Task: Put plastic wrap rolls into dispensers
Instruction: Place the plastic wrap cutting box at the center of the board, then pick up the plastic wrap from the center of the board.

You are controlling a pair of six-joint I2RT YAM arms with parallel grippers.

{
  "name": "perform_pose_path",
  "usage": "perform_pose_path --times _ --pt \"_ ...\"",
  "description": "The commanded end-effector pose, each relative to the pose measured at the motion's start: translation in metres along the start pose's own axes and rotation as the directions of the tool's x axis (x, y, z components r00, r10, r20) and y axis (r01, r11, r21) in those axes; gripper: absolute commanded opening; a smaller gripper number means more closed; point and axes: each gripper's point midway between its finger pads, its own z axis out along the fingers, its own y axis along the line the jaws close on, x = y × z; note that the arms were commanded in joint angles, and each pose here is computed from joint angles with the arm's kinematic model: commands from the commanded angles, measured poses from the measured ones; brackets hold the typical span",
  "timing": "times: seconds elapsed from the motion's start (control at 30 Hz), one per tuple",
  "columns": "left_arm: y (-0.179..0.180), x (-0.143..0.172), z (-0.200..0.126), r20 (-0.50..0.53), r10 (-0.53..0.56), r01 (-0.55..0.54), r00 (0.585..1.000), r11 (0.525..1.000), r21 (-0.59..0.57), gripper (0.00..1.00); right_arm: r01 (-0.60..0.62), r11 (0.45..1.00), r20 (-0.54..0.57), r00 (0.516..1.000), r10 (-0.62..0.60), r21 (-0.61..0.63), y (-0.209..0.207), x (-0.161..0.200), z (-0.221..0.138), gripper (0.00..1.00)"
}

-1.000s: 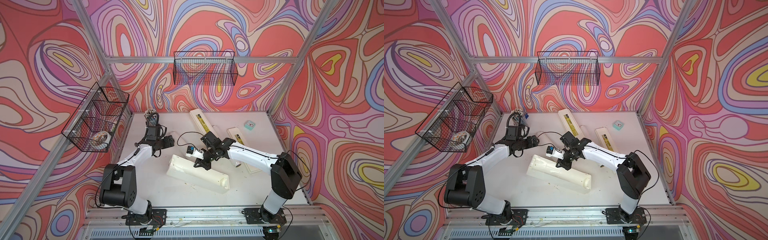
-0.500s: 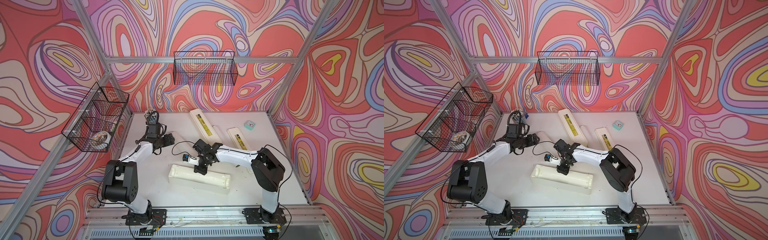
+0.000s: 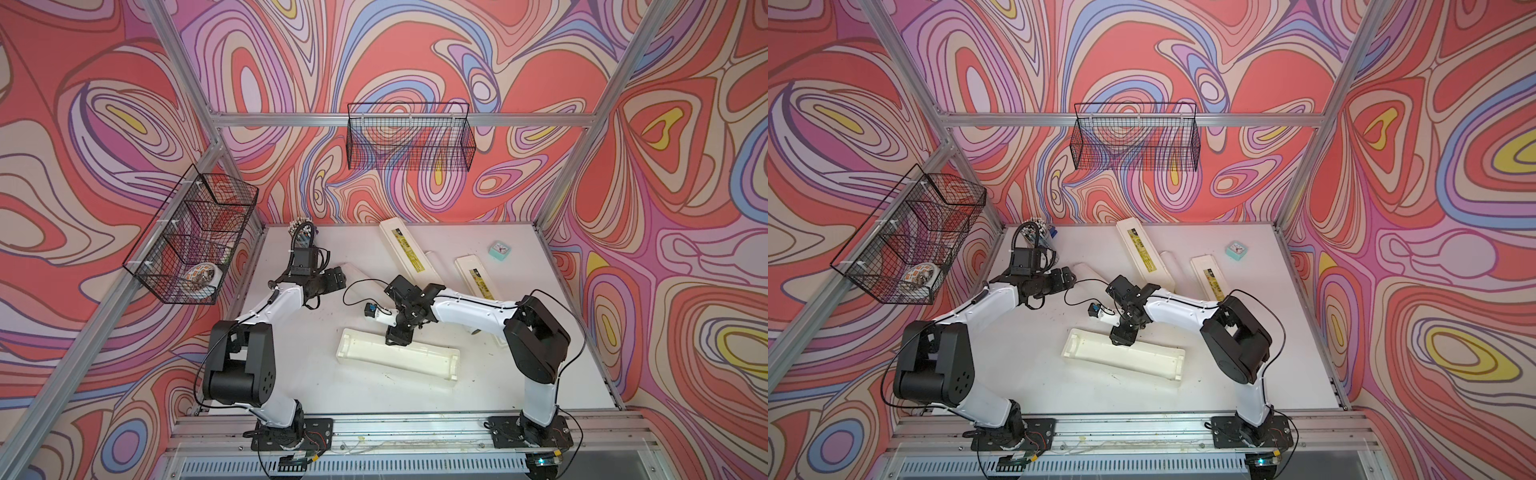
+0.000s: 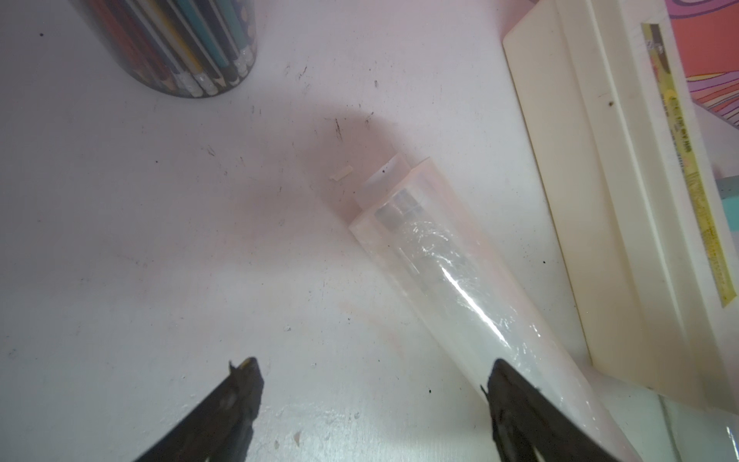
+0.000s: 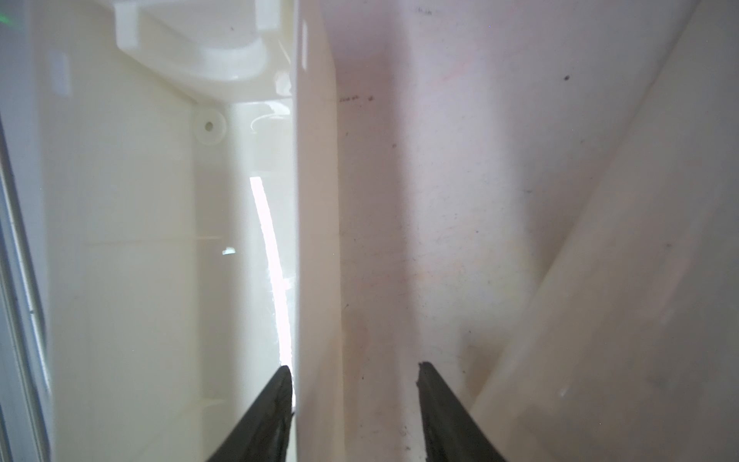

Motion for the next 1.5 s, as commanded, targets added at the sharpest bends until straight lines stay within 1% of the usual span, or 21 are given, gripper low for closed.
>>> perform_pose_path --times 0.0,0.07,0.17,0.27,0.3,0.33,0.43,0.5,0.57,0.63,0.73,0.8,0.83,0.9,1.13,1.2,1.23,1.33,1.37,1.47 --pt "-0.001 -0.017 -0.014 0.040 0.019 -0.019 0.999 1.000 -0.011 0.90 0.006 1.000 0.131 0.991 -0.006 0.002 0.005 -0.037 -0.041 0.56" --pt "0.000 -0.020 -0.016 0.044 0.022 -0.022 0.999 1.000 -0.014 0.90 -0.010 1.000 0.166 0.986 0.004 0.030 -0.001 -0.048 -0.050 0.58" --pt "0.006 -0.028 -0.022 0.066 0.009 -0.007 0.998 1.000 -0.023 0.90 -0.068 0.996 0.193 0.980 0.056 0.057 -0.019 -0.062 -0.050 0.59" --pt "0.011 -0.032 -0.027 0.082 -0.007 0.010 0.997 1.000 -0.030 0.90 -0.163 0.976 0.208 0.969 0.131 0.144 -0.056 -0.074 -0.042 0.63" --pt "0.012 -0.032 -0.028 0.085 -0.010 0.013 0.996 0.999 -0.032 0.90 -0.205 0.961 0.211 0.963 0.165 0.183 -0.071 -0.076 -0.037 0.66" --pt "0.013 -0.031 -0.029 0.087 -0.012 0.015 0.996 0.999 -0.031 0.91 -0.244 0.942 0.214 0.957 0.196 0.228 -0.086 -0.076 -0.034 0.69" --pt "0.014 -0.027 -0.031 0.084 -0.014 0.017 0.996 0.999 -0.028 0.91 -0.318 0.895 0.219 0.941 0.258 0.311 -0.121 -0.074 -0.023 0.73" --pt "0.016 -0.024 -0.033 0.082 -0.015 0.017 0.996 0.999 -0.032 0.91 -0.349 0.879 0.210 0.933 0.292 0.326 -0.137 -0.069 -0.011 0.76" --pt "0.019 -0.021 -0.035 0.084 -0.015 0.018 0.996 0.999 -0.037 0.91 -0.370 0.866 0.205 0.926 0.316 0.335 -0.149 -0.066 -0.003 0.77" --pt "0.023 -0.019 -0.038 0.087 -0.020 0.024 0.996 0.999 -0.044 0.91 -0.401 0.839 0.203 0.915 0.349 0.368 -0.165 -0.058 0.002 0.77" --pt "0.027 -0.016 -0.042 0.094 -0.021 0.026 0.995 0.998 -0.052 0.92 -0.415 0.824 0.189 0.910 0.369 0.387 -0.178 -0.051 0.012 0.78" --pt "0.028 -0.017 -0.044 0.101 -0.022 0.028 0.995 0.998 -0.056 0.92 -0.400 0.835 0.154 0.916 0.370 0.379 -0.180 -0.047 0.022 0.78" --pt "0.031 -0.012 -0.044 0.079 -0.029 0.034 0.996 0.997 -0.065 0.92 -0.398 0.836 0.131 0.917 0.377 0.377 -0.181 -0.044 0.029 0.78" --pt "0.031 -0.012 -0.045 0.078 -0.030 0.036 0.996 0.997 -0.067 0.92 -0.387 0.849 0.088 0.920 0.382 0.359 -0.180 -0.041 0.041 0.77" --pt "0.029 -0.012 -0.048 0.073 -0.033 0.038 0.997 0.998 -0.059 0.92 -0.401 0.856 0.064 0.913 0.403 0.327 -0.182 -0.035 0.064 0.76" --pt "0.029 -0.011 -0.049 0.069 -0.032 0.036 0.997 0.997 -0.061 0.92 -0.392 0.862 0.046 0.915 0.400 0.321 -0.182 -0.031 0.067 0.73" --pt "0.030 -0.010 -0.050 0.071 -0.032 0.036 0.997 0.997 -0.065 0.92 -0.389 0.862 0.047 0.917 0.396 0.324 -0.182 -0.031 0.067 0.68" --pt "0.029 -0.010 -0.053 0.077 -0.028 0.033 0.997 0.998 -0.062 0.92 -0.363 0.874 0.063 0.930 0.363 0.322 -0.181 -0.039 0.058 0.39" --pt "0.029 -0.010 -0.054 0.079 -0.027 0.032 0.996 0.998 -0.061 0.92 -0.354 0.877 0.079 0.934 0.348 0.324 -0.182 -0.044 0.050 0.33" --pt "0.028 -0.011 -0.056 0.083 -0.024 0.029 0.996 0.998 -0.060 0.91 -0.320 0.885 0.135 0.947 0.291 0.338 -0.182 -0.065 0.022 0.20"
